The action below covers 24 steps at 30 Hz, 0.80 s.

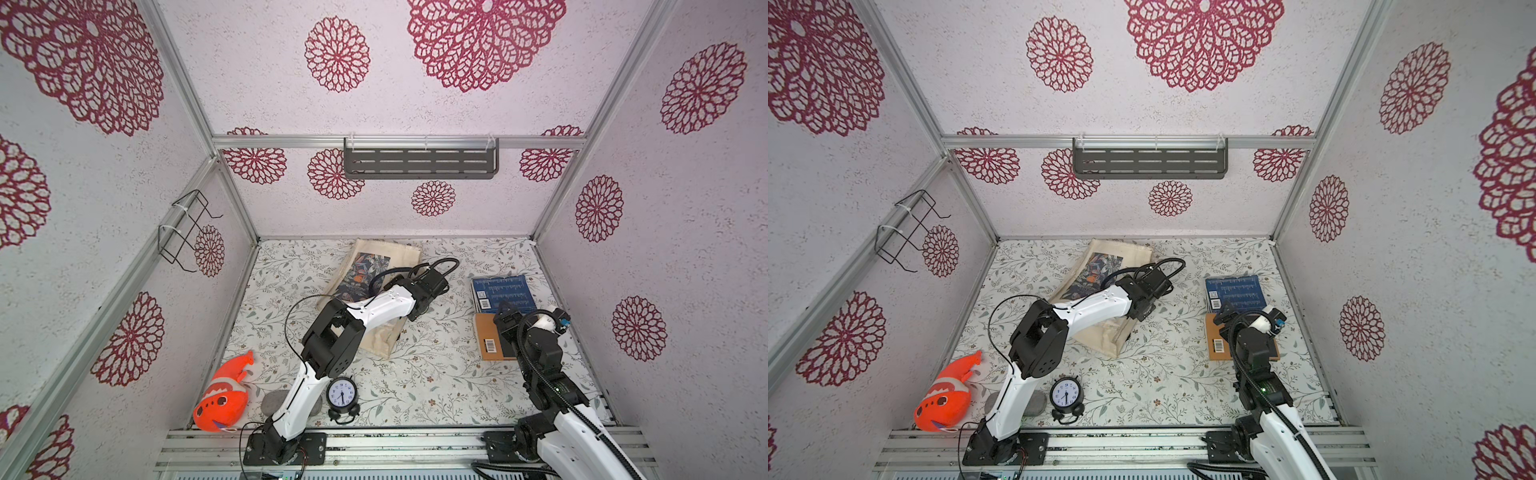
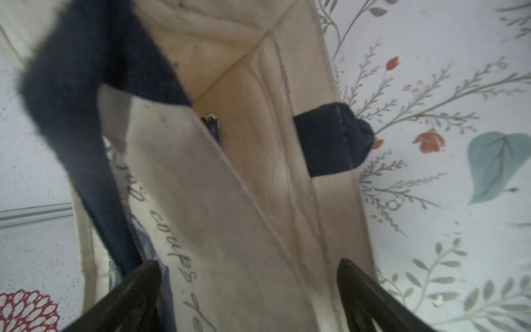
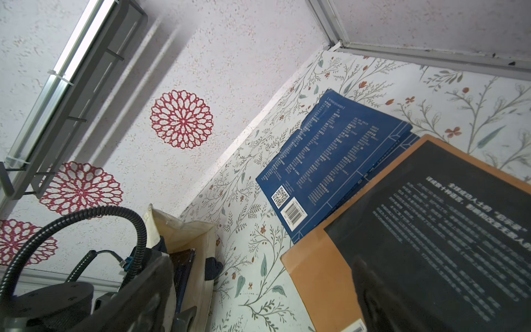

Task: Take out the books from the canvas bag
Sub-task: Adjust the canvas bag at the center of the board.

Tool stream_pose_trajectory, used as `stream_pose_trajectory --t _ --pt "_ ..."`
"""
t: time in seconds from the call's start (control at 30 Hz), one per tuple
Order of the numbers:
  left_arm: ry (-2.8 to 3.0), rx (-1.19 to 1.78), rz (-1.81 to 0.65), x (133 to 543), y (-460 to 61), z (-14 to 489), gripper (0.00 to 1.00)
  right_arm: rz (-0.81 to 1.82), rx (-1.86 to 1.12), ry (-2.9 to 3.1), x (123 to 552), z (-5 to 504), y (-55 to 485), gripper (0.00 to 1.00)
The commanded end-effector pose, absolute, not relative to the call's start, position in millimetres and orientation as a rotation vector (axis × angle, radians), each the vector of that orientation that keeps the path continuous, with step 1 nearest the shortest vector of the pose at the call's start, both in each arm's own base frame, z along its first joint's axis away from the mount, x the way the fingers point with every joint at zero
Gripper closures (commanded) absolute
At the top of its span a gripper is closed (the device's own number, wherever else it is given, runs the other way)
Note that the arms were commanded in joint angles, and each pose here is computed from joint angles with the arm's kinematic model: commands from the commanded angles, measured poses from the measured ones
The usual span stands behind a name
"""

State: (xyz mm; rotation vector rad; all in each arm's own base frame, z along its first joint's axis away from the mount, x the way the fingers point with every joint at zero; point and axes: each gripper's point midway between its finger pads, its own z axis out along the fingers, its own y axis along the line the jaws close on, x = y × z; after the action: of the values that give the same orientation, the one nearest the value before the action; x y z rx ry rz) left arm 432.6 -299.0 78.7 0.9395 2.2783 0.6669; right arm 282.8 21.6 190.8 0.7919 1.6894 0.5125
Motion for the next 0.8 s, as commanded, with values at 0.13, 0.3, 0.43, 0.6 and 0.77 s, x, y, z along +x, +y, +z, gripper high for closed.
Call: stream_pose_trajectory --t 0.13,0.3,0.43,0.6,0.77 --pt "2.251 0.852 0.756 464 -256 107 0.86 0.541 0.769 1.656 286 197 24 0.01" --pt "2.172 0.842 0.713 469 -254 148 1.0 0.643 0.687 1.686 297 195 47 0.01" --pt "2.024 0.858 0.538 457 -264 198 1.0 0.771 0.581 1.689 302 204 75 0.02" --pt "1.853 0.857 0.367 437 -267 243 1.0 0.892 0.433 1.698 301 210 122 0.04" --pt "1.695 0.889 0.257 419 -276 262 1.0 0.988 0.355 1.724 298 208 165 0.06"
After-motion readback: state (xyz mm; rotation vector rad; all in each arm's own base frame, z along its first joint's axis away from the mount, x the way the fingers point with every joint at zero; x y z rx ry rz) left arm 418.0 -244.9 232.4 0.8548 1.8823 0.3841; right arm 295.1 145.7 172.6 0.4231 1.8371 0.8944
